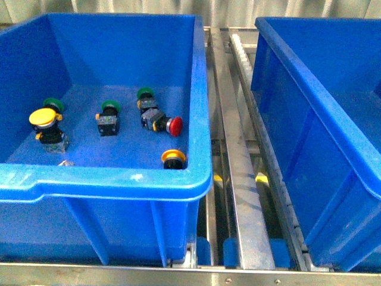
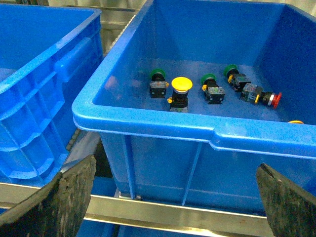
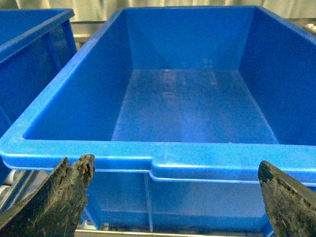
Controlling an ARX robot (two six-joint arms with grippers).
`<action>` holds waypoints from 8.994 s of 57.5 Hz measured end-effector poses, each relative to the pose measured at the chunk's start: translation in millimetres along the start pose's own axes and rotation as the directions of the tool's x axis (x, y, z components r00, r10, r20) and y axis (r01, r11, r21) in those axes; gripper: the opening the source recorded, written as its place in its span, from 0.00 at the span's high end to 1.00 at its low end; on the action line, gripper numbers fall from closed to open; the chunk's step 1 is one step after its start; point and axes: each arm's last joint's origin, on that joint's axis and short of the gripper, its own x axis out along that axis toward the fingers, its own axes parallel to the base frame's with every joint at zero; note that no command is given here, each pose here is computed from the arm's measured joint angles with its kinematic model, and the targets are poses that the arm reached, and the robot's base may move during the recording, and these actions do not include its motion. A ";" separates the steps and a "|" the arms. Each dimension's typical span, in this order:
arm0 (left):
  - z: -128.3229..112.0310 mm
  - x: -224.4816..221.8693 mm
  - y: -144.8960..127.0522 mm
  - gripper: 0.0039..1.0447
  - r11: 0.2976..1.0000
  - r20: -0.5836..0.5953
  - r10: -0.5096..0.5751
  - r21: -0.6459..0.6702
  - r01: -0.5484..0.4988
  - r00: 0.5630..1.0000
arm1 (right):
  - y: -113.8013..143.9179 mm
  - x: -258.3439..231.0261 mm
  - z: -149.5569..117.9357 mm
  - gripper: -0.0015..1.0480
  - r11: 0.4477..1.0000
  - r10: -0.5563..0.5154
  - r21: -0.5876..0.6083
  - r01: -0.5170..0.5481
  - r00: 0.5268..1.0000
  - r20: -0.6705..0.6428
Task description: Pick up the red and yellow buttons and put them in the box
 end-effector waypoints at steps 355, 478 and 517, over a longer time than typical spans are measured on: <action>127.3 234.4 -191.2 0.69 -0.028 0.413 -0.856 -0.638 0.769 0.312 | 62.4 120.1 112.1 0.06 0.141 -0.034 0.915 -0.377 0.922 0.385; 96.6 247.0 -236.7 0.61 -0.067 0.380 -0.875 -0.707 0.704 0.299 | 100.6 141.3 105.2 0.62 0.266 0.007 0.921 -0.285 0.956 0.294; 141.4 164.6 -110.1 0.07 0.300 0.383 -0.717 -0.585 0.753 0.583 | 110.4 129.5 84.7 0.62 0.548 0.005 0.821 -0.160 0.982 0.189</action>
